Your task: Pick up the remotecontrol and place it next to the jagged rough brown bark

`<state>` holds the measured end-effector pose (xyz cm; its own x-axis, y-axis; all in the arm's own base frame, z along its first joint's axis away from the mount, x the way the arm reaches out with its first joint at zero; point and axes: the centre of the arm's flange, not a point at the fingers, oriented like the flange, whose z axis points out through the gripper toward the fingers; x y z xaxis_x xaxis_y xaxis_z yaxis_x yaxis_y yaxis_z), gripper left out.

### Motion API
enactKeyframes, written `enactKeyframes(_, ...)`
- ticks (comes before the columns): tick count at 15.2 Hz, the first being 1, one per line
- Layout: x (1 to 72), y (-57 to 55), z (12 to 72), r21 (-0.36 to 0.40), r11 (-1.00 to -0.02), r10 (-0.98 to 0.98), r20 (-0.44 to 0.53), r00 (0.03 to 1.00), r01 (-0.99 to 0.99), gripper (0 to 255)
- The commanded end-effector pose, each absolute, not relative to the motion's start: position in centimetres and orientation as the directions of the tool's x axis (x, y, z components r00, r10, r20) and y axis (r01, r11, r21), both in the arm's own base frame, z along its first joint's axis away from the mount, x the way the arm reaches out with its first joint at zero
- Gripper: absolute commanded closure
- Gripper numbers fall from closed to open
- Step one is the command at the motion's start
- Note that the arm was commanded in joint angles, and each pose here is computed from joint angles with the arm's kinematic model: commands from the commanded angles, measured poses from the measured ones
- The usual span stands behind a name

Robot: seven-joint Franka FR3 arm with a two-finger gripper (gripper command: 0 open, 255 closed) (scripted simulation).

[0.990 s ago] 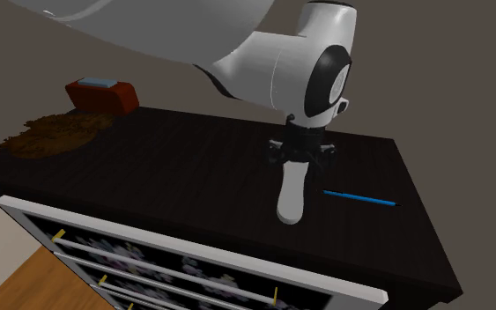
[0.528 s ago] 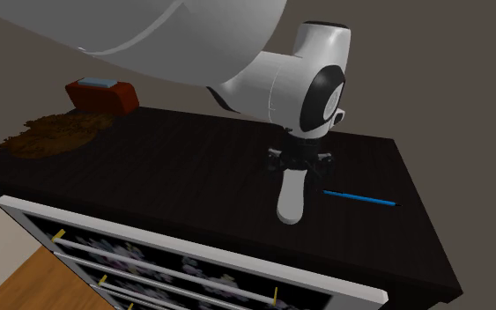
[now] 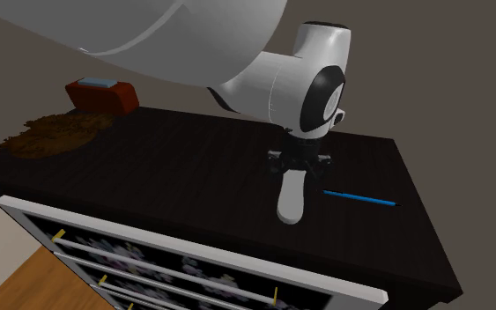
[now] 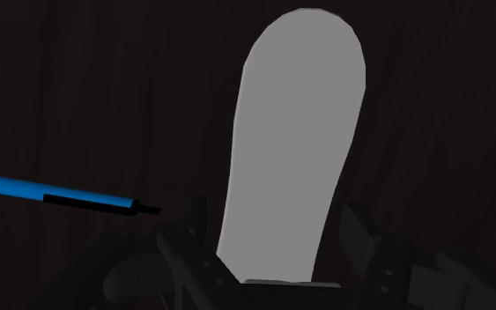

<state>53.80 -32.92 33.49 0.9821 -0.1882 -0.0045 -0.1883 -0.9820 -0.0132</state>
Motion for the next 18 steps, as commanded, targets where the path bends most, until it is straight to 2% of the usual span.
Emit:
enactKeyframes(1, 53.8, -32.9, 33.5, -0.013, -0.982, -0.188, -0.004, 0.982, -0.188, 255)
enactKeyframes(7, 53.8, -32.9, 33.5, -0.013, -0.982, -0.188, -0.004, 0.982, -0.188, 255)
enactKeyframes(18, 53.8, -32.9, 39.3, -0.013, -0.982, -0.188, -0.004, 0.982, -0.188, 255)
